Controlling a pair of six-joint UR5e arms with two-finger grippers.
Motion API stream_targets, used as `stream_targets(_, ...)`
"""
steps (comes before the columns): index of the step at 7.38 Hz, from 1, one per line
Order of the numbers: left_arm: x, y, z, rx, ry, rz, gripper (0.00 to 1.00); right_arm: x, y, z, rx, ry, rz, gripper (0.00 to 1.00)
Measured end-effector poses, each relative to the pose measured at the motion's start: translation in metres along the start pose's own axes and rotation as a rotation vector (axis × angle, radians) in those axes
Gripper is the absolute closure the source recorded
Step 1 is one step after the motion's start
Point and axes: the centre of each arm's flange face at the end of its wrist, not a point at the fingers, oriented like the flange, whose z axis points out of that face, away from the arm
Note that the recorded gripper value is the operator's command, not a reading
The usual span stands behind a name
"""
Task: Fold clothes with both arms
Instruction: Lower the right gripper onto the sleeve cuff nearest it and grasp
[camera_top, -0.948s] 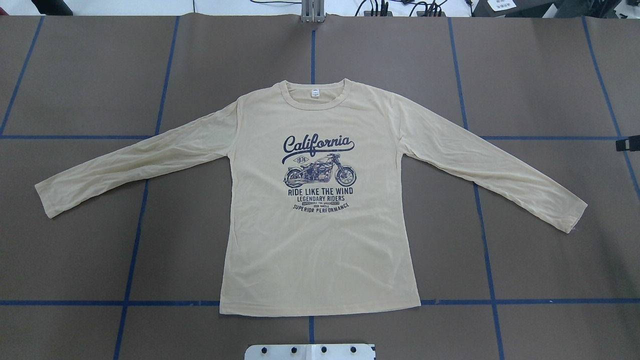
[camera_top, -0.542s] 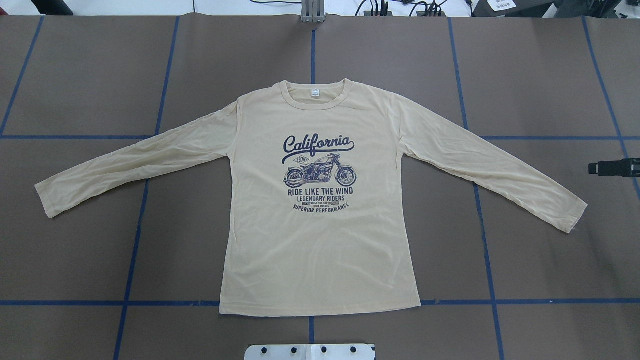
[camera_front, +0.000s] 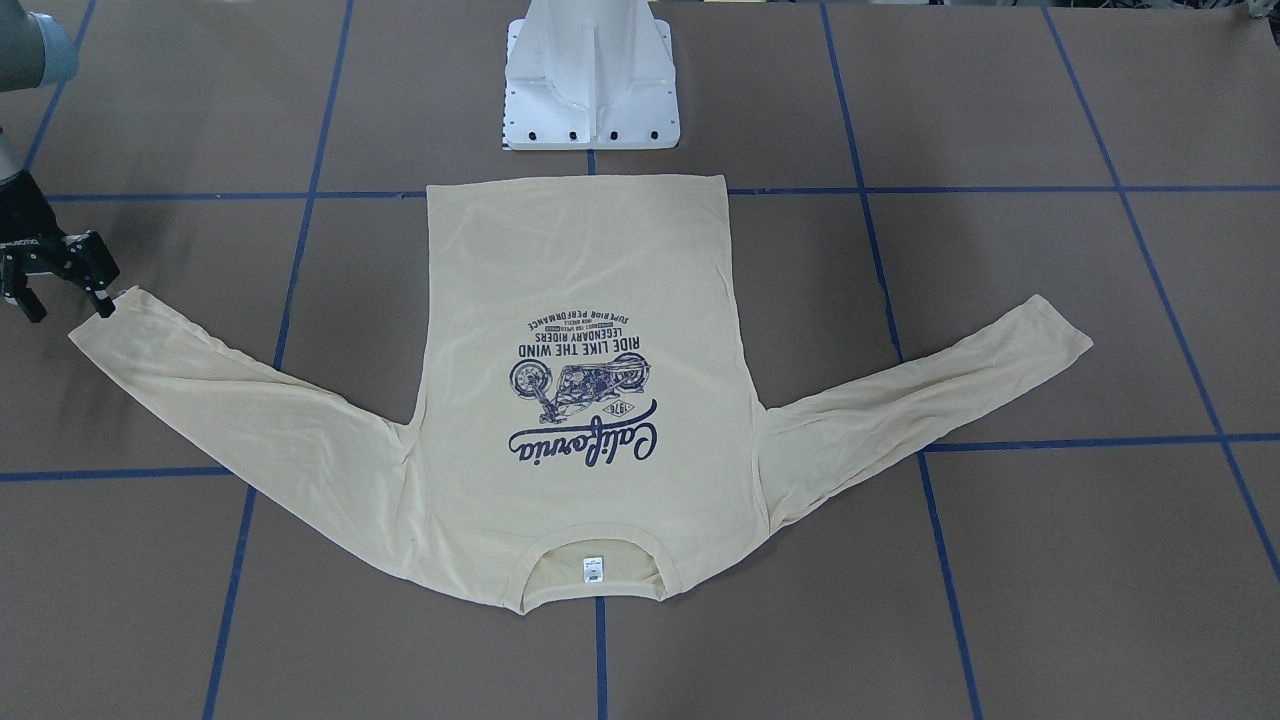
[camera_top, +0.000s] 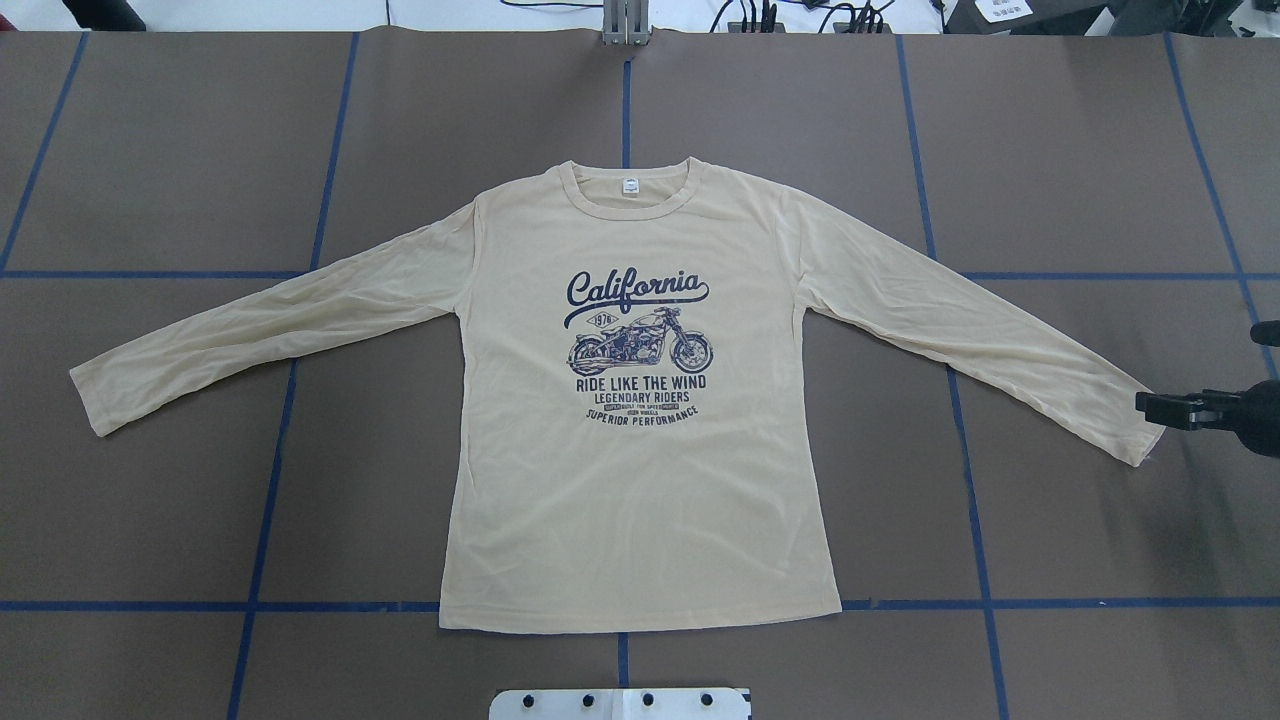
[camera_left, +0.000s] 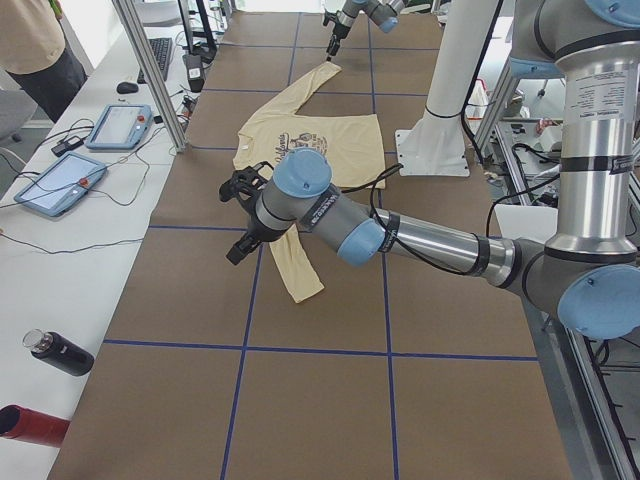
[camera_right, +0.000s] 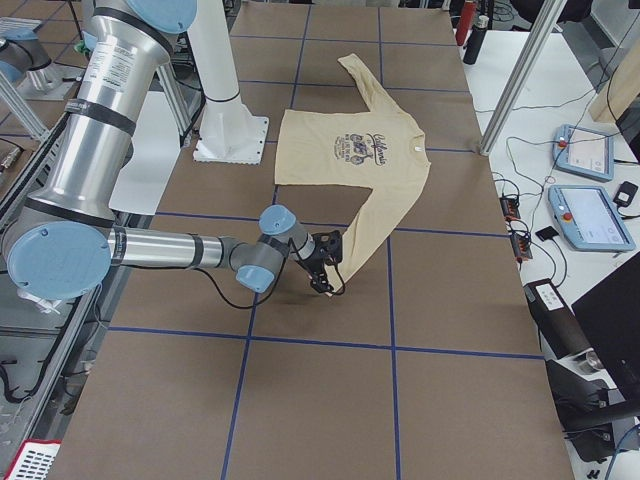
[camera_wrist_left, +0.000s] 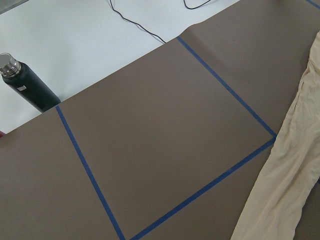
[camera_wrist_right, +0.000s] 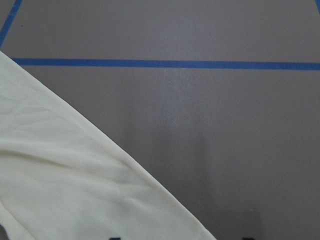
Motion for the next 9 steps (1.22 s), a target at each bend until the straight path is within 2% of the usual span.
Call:
stream_targets(4, 0.000, 0.003, 0.000, -0.002, -0.001, 0.002, 0.00, 0.022, 0.015, 0.018, 0.022, -0.014, -0.015, 0.35)
stream_targets(5, 0.000, 0.003, 0.000, -0.002, -0.002, 0.002, 0.00, 0.019, 0.015, 0.021, 0.026, -0.015, -0.016, 0.40)
stream_targets(6, 0.000, 0.003, 0.000, -0.002, -0.002, 0.002, 0.00, 0.016, 0.013, 0.025, 0.032, -0.017, -0.017, 0.50)
stream_targets(7, 0.000, 0.003, -0.001, -0.002, -0.002, 0.003, 0.00, 0.013, 0.012, 0.028, 0.035, -0.019, -0.018, 0.65)
stream_targets(8, 0.000, 0.004, -0.001, -0.002, -0.002, 0.002, 0.00, 0.013, 0.012, 0.029, 0.036, -0.019, -0.018, 0.90)
stream_targets(9, 0.000, 0.004, -0.001, -0.002, -0.002, 0.002, 0.00, 0.012, 0.012, 0.030, 0.037, -0.020, -0.018, 1.00)
